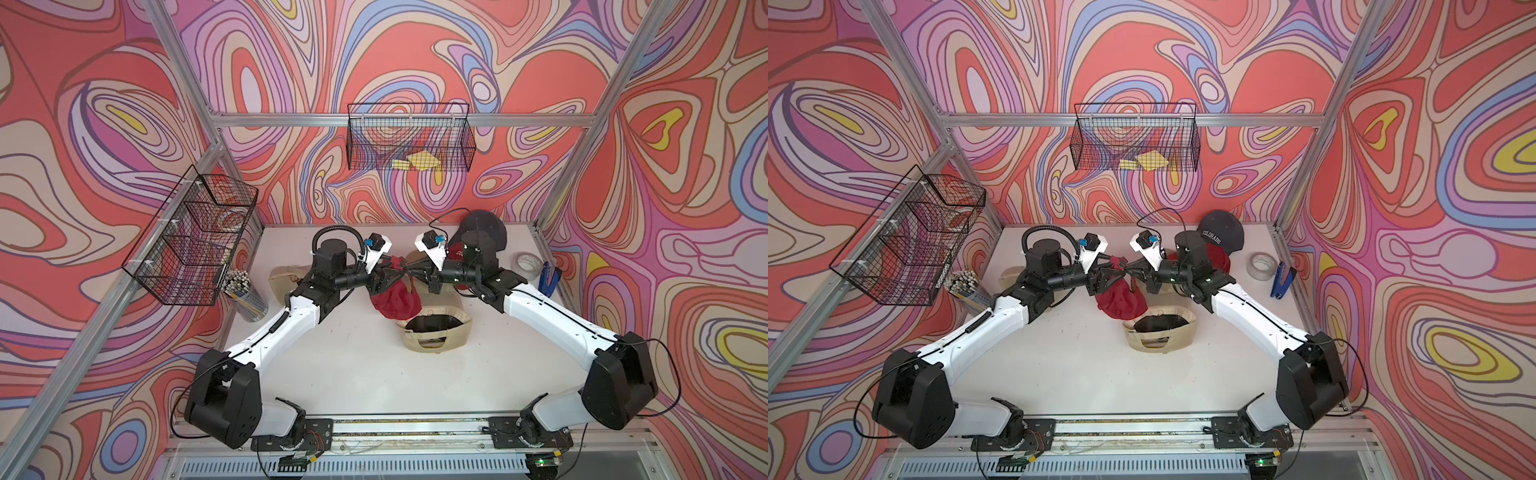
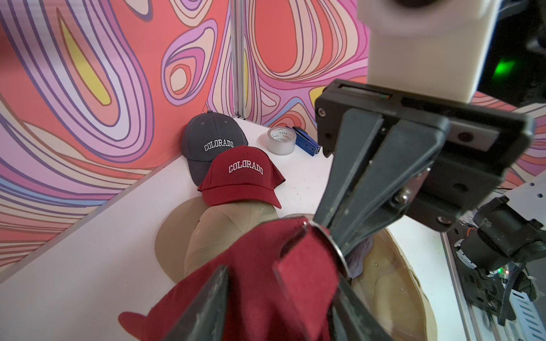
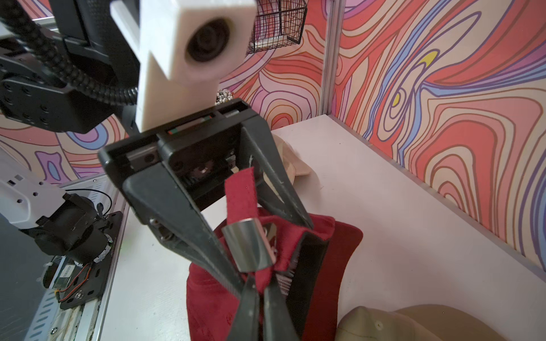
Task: Open the adjustable buckle of the baseball cap
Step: Pull the adjustable strap on the baseball cap, then place the baseball cap at the center of the board, then pick up the baseball cap from the center of the board.
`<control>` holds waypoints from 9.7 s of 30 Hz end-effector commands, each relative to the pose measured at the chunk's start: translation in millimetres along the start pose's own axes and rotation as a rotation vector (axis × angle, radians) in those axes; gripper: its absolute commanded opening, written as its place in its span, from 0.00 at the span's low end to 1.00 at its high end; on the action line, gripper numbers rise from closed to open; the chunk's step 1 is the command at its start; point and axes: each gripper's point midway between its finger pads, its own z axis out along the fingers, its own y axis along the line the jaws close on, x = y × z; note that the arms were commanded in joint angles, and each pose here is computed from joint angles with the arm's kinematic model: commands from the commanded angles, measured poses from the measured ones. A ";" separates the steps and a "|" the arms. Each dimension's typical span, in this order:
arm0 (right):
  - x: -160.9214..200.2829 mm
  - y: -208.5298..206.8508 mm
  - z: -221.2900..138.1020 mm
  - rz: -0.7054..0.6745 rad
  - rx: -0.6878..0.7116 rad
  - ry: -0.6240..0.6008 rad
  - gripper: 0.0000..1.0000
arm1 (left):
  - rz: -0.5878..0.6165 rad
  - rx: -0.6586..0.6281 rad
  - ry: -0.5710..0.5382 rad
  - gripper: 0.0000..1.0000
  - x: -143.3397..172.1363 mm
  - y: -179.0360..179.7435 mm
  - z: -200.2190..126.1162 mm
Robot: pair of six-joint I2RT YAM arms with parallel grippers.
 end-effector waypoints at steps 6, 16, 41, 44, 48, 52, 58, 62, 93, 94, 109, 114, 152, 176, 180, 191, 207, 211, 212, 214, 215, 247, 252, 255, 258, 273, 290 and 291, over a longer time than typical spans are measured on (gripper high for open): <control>-12.1 5.2 3.5 -0.006 -0.045 -0.032 0.00 | 0.033 0.087 -0.013 0.33 -16.9 -10.9 3.6; -17.4 4.0 -0.8 -0.002 -0.021 -0.038 0.00 | 0.050 0.098 0.009 0.37 -13.3 -15.8 2.1; -18.1 16.0 -1.3 0.011 -0.092 -0.025 0.00 | 0.262 0.077 0.088 0.49 -2.5 -22.1 -12.3; -18.1 20.7 0.7 0.023 -0.133 -0.032 0.00 | 0.281 0.062 0.069 0.49 -6.6 -21.7 -14.0; -20.9 25.3 2.9 0.037 -0.182 -0.055 0.00 | 0.302 0.060 0.072 0.47 -3.6 -21.7 -14.3; -19.3 26.5 5.1 0.049 -0.202 -0.055 0.00 | 0.329 0.051 0.080 0.43 -1.1 -20.3 -14.6; -17.3 26.1 4.5 0.044 -0.194 -0.040 0.00 | 0.337 0.070 0.084 0.33 -0.7 -22.6 -13.3; -14.4 25.5 3.8 0.047 -0.186 -0.019 0.00 | 0.339 0.088 0.105 0.21 2.3 -25.0 -12.0; 5.2 8.0 6.3 0.086 -0.088 0.111 0.00 | 0.069 -0.068 -0.205 0.00 -45.3 2.3 -22.9; 3.9 8.8 5.6 0.085 -0.088 0.109 0.00 | 0.065 -0.072 -0.202 0.00 -44.6 3.6 -22.9; 7.1 -8.7 -0.1 0.119 0.047 0.125 0.59 | -0.051 -0.160 -0.346 0.00 -60.1 59.2 -55.6; 0.5 -19.1 -8.8 0.132 0.142 0.101 0.98 | -0.087 -0.277 -0.325 0.00 -50.9 85.7 -60.7; 52.6 -53.6 -44.1 0.397 0.478 0.227 0.98 | -0.324 -0.738 0.029 0.72 50.1 213.9 -77.9; 105.6 -75.4 -143.5 0.725 0.733 0.141 0.98 | -0.844 -0.425 0.727 0.67 118.6 -29.9 -28.7; 105.5 -74.1 -141.5 0.721 0.717 0.135 0.98 | -0.865 -0.369 0.795 0.68 134.0 -43.3 -15.7; 106.1 -71.2 -142.2 0.708 0.705 0.132 0.98 | -0.922 -0.323 0.888 0.66 165.3 -46.9 15.5; 105.8 -72.3 -137.5 0.708 0.680 0.131 0.98 | -0.921 -0.246 0.822 0.00 144.0 -50.2 31.6; 104.2 -72.2 -135.9 0.708 0.670 0.130 0.98 | -0.864 -0.257 0.788 0.00 110.1 -47.4 16.7; 103.2 -71.7 -135.4 0.707 0.664 0.128 0.98 | -0.846 -0.272 0.767 0.00 98.3 -43.9 10.2; 99.6 -70.1 -134.0 0.698 0.647 0.122 0.98 | -0.805 -0.310 0.720 0.00 75.0 -34.9 -3.2; 97.0 -68.9 -132.9 0.692 0.634 0.117 0.98 | -0.775 -0.338 0.691 0.00 61.5 -29.0 -10.8; -19.4 43.1 -29.3 0.043 -0.003 -0.110 0.66 | -0.259 -0.626 0.498 0.00 -37.8 49.6 -41.1; -9.8 52.5 -6.9 0.037 -0.043 -0.105 0.73 | -0.303 -0.614 0.491 0.00 -34.8 52.0 -36.7; -4.7 52.7 6.0 0.018 -0.011 -0.087 0.75 | -0.333 -0.615 0.485 0.00 -33.1 54.6 -34.7; -1.4 53.0 18.4 0.004 0.016 -0.075 0.78 | -0.366 -0.628 0.484 0.00 -29.5 58.9 -33.4; 14.8 49.9 62.9 0.003 0.081 -0.050 0.81 | -0.614 -0.565 0.383 0.00 -22.5 62.1 -25.7; 28.8 49.0 86.8 -0.015 0.050 0.049 0.34 | -0.638 -0.545 0.373 0.00 -21.5 62.2 -27.8; 29.1 49.4 85.9 -0.025 0.052 0.054 0.31 | -0.637 -0.544 0.374 0.00 -21.2 62.3 -28.3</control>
